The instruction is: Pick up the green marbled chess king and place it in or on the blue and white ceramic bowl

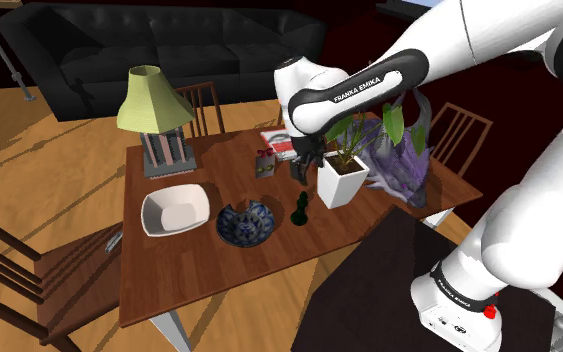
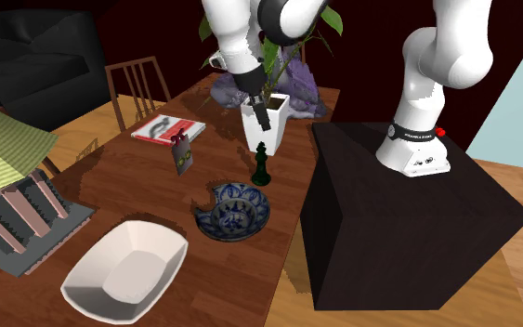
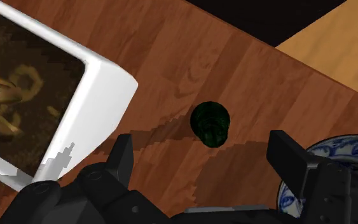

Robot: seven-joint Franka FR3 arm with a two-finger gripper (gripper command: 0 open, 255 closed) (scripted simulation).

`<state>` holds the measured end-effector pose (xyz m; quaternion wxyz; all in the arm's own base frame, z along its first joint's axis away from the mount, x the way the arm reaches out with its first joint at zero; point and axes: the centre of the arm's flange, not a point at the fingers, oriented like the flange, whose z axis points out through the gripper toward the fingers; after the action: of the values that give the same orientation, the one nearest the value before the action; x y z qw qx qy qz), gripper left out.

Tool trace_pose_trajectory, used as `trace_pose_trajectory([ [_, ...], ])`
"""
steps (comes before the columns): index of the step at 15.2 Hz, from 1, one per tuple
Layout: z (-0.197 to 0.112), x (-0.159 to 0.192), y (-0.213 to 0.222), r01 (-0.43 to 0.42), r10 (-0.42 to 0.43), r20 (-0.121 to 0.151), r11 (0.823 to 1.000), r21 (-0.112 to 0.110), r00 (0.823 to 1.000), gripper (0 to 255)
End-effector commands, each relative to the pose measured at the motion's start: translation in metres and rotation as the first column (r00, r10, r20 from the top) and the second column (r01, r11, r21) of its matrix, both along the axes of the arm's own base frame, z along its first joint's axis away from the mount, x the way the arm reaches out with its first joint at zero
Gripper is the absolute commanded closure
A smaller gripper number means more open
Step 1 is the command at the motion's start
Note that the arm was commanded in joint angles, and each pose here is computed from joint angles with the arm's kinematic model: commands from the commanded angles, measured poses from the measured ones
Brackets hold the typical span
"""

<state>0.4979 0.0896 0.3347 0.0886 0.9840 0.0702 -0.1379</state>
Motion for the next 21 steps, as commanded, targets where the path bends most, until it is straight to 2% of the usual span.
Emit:
trace_pose_trajectory([
  [1, -0.027, 0.014, 0.011, -0.006, 0.006, -0.031, 1.000, -0.015, 0.999, 0],
  [6, -0.094, 0.042, 0.031, -0.023, 0.018, -0.109, 0.998, -0.050, 0.994, 0],
  [7, -0.099, 0.044, 0.032, -0.025, 0.019, -0.115, 0.998, -0.053, 0.993, 0],
  [14, -0.135, 0.030, 0.022, -0.025, 0.019, -0.115, 0.998, -0.053, 0.993, 0],
  [21, -0.135, 0.030, 0.022, -0.025, 0.019, -0.115, 0.998, -0.053, 0.993, 0],
])
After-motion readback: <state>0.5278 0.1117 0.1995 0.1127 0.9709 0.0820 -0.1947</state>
